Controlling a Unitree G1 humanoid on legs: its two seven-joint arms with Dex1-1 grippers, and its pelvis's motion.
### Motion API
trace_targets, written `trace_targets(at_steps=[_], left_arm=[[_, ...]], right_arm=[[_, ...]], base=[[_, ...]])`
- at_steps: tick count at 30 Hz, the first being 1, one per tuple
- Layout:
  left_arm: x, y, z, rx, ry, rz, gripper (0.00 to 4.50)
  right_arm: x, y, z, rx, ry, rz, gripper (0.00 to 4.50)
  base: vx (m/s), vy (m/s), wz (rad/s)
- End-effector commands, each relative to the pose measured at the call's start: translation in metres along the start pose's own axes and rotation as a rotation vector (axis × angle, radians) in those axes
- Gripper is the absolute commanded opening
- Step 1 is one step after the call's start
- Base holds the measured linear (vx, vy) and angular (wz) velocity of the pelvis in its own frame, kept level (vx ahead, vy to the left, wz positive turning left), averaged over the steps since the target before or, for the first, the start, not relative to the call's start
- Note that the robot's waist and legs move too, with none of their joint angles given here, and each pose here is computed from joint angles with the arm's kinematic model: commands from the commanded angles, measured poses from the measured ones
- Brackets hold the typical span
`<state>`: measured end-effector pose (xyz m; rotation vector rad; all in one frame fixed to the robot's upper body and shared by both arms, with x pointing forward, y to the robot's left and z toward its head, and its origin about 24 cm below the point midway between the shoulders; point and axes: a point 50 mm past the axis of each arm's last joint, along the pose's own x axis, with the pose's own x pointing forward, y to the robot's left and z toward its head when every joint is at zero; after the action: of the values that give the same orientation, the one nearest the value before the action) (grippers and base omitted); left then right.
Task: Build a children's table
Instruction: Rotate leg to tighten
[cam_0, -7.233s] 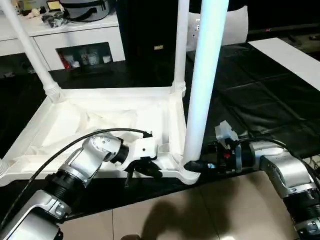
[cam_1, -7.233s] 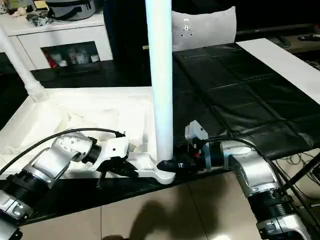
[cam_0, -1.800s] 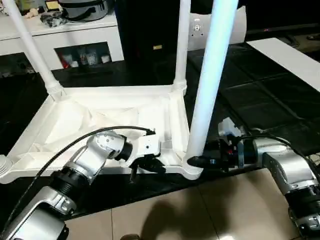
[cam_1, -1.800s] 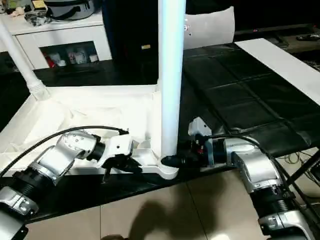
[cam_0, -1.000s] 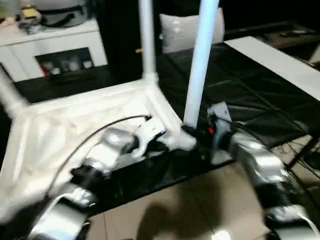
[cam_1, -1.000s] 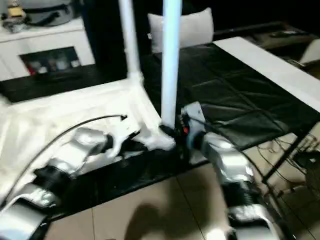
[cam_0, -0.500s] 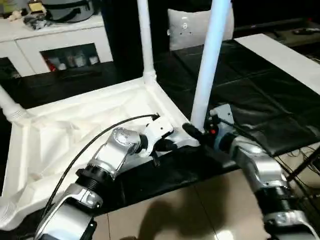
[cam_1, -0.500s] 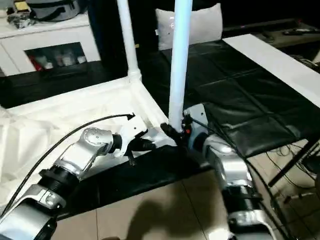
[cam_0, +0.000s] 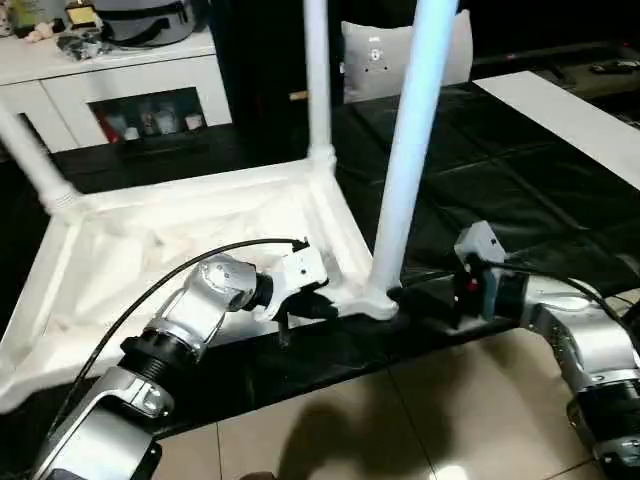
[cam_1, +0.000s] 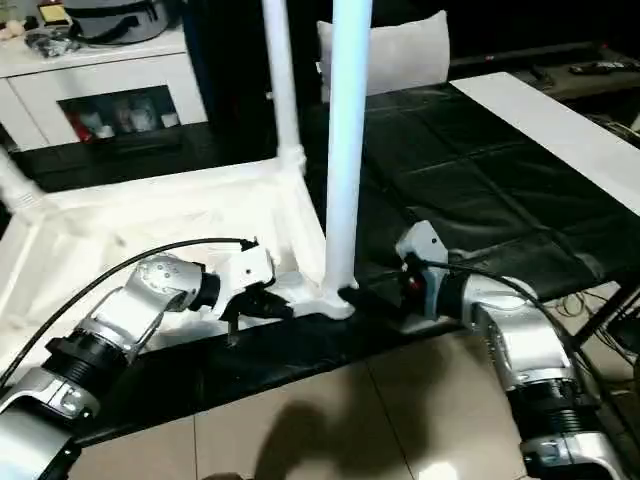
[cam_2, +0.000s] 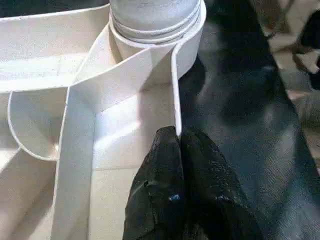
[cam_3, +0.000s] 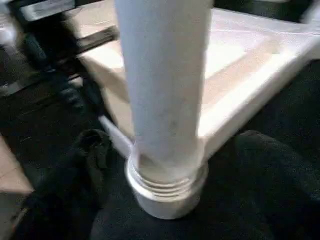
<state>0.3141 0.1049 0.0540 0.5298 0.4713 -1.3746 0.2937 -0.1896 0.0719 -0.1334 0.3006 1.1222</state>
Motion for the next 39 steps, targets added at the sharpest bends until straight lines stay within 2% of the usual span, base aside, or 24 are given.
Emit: trace_targets(at_steps=[1,3,9,15,20,26,28,32,33,35,36,39], left_arm=[[0.003,-0.012,-0.003,0.054,0.032,-0.119,0.00],[0.001,-0.015,-0.004,0.073,0.044,-0.153,0.00],[-0.001,-0.022,-0.007,0.092,0.055,-0.218,0.00],[-0.002,-0.022,-0.008,0.109,0.067,-0.237,0.00],[-0.002,-0.022,-0.007,0.111,0.070,-0.244,0.00],[-0.002,-0.022,-0.007,0.103,0.066,-0.246,0.00],[-0.001,-0.022,-0.007,0.083,0.048,-0.241,0.00],[0.001,-0.019,-0.003,0.017,0.016,-0.194,0.00],[0.003,-0.016,0.000,-0.019,-0.003,-0.143,0.00],[0.005,-0.013,0.002,-0.044,-0.017,-0.117,0.00],[0.009,-0.010,0.007,-0.090,-0.050,-0.066,0.00],[0.013,-0.005,0.013,-0.140,-0.077,-0.002,0.00]], right_arm=[[0.001,0.005,0.010,-0.027,-0.012,0.101,3.84],[0.000,0.006,0.010,-0.009,-0.005,0.148,3.56],[0.004,0.005,0.011,-0.026,0.014,0.202,3.13],[0.010,0.011,0.010,0.007,0.023,0.308,2.54],[0.011,0.009,0.009,0.008,0.027,0.314,2.10],[0.011,0.012,0.009,0.025,0.011,0.336,1.95],[0.010,0.013,0.010,0.043,-0.023,0.331,1.93],[0.014,0.014,0.013,0.077,-0.070,0.254,1.93],[0.023,0.009,0.014,0.123,-0.084,0.146,1.93],[0.027,0.007,0.014,0.135,-0.087,0.088,1.93],[0.038,0.002,0.014,0.171,-0.085,-0.040,1.93],[0.049,-0.003,0.013,0.228,-0.075,-0.176,1.93]], base=[[0.000,0.000,0.00],[0.000,0.000,0.00],[0.000,0.000,0.00],[0.000,0.000,0.00],[0.000,0.000,0.00],[0.000,0.000,0.00],[0.000,0.000,0.00],[0.000,0.000,0.00],[0.000,0.000,0.00],[0.000,0.000,0.00],[0.000,0.000,0.00],[0.000,0.000,0.00]])
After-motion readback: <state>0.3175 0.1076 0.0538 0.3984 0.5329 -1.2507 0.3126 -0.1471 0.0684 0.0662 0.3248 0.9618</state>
